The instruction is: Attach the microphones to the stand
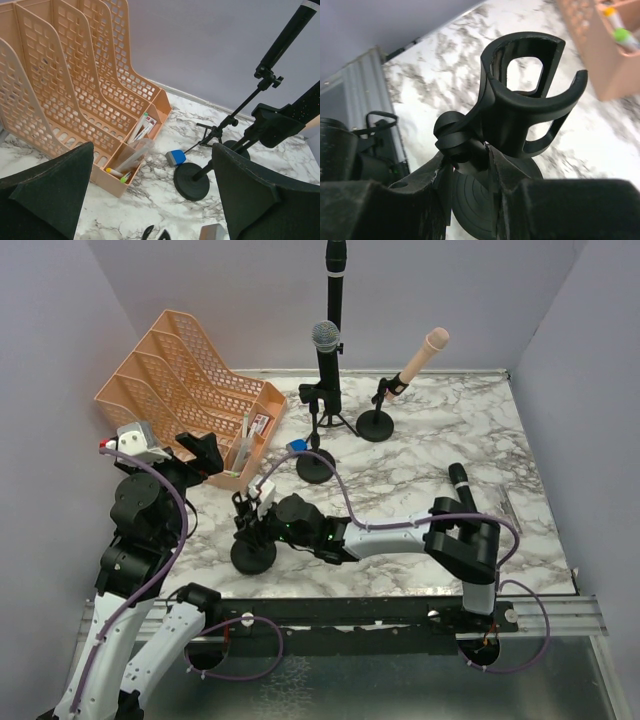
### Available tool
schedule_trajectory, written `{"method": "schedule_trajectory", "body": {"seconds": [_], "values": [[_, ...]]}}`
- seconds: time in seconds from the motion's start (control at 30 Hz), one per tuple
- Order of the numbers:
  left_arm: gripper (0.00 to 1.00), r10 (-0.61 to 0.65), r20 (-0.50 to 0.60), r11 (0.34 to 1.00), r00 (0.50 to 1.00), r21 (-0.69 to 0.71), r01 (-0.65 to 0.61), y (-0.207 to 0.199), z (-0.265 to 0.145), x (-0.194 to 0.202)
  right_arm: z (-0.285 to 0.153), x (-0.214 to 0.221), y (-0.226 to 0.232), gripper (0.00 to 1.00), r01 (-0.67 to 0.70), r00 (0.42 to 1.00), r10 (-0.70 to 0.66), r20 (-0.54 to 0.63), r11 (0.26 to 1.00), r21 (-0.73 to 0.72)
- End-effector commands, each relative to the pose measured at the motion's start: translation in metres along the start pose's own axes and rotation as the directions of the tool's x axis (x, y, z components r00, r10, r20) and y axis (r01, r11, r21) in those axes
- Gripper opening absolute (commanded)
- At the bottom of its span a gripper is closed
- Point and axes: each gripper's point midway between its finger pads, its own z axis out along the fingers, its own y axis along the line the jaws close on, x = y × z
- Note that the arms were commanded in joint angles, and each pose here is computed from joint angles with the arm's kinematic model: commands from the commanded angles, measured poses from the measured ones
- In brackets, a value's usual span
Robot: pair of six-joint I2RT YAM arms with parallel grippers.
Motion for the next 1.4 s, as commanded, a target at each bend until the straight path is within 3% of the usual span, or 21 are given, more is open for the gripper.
{"method": "schedule_trajectory", "body": {"seconds": [0.0, 0.1, 0.3, 0.47, 0.63, 0.93, 1.03, 1.17, 1.37], "values": [[0.99, -0.007, -0.009, 1.0, 1.0, 0.017, 0.007, -0.005, 0.001, -0.002, -0.032, -0.054, -0.036, 0.2, -0.027, 0.987, -0.015, 0.16, 0.966, 0.257], [0.99, -0.011, -0.026, 0.999, 1.0, 0.04, 0.012, -0.01, 0.004, 0.005, -0.063, -0.056, -0.067, 0.22, -0.038, 0.988, -0.031, 0.154, 0.902, 0.429], [0.99, -0.017, -0.052, 0.995, 0.998, 0.099, 0.022, -0.022, 0.01, 0.015, -0.141, -0.056, -0.109, 0.24, -0.13, 0.983, 0.017, 0.181, 0.766, 0.63], [0.99, -0.027, -0.078, 0.987, 0.997, 0.156, 0.039, -0.034, 0.015, 0.026, -0.204, -0.041, -0.156, 0.24, -0.227, 0.972, 0.079, 0.222, 0.568, 0.791], [0.99, -0.022, -0.114, 0.981, 0.993, 0.19, 0.043, -0.041, 0.02, 0.038, -0.264, -0.01, -0.201, 0.26, -0.326, 0.944, 0.15, 0.292, 0.306, 0.894], [0.99, -0.009, -0.158, 0.977, 0.987, 0.211, 0.043, -0.044, 0.023, 0.052, -0.303, 0.029, -0.232, 0.29, -0.365, 0.915, 0.187, 0.358, 0.005, 0.931], [0.99, -0.008, -0.173, 0.975, 0.985, 0.217, 0.046, -0.045, 0.023, 0.057, -0.295, 0.037, -0.231, 0.34, -0.376, 0.902, 0.226, 0.367, -0.007, 0.927], [0.99, -0.002, -0.189, 0.973, 0.982, 0.228, 0.046, -0.047, 0.024, 0.062, -0.287, 0.043, -0.227, 0.52, -0.406, 0.879, 0.276, 0.388, 0.007, 0.914], [0.99, 0.007, -0.206, 0.972, 0.979, 0.231, 0.042, -0.047, 0.025, 0.069, -0.278, 0.024, -0.216, 0.72, -0.445, 0.86, 0.321, 0.397, 0.088, 0.891]]}}
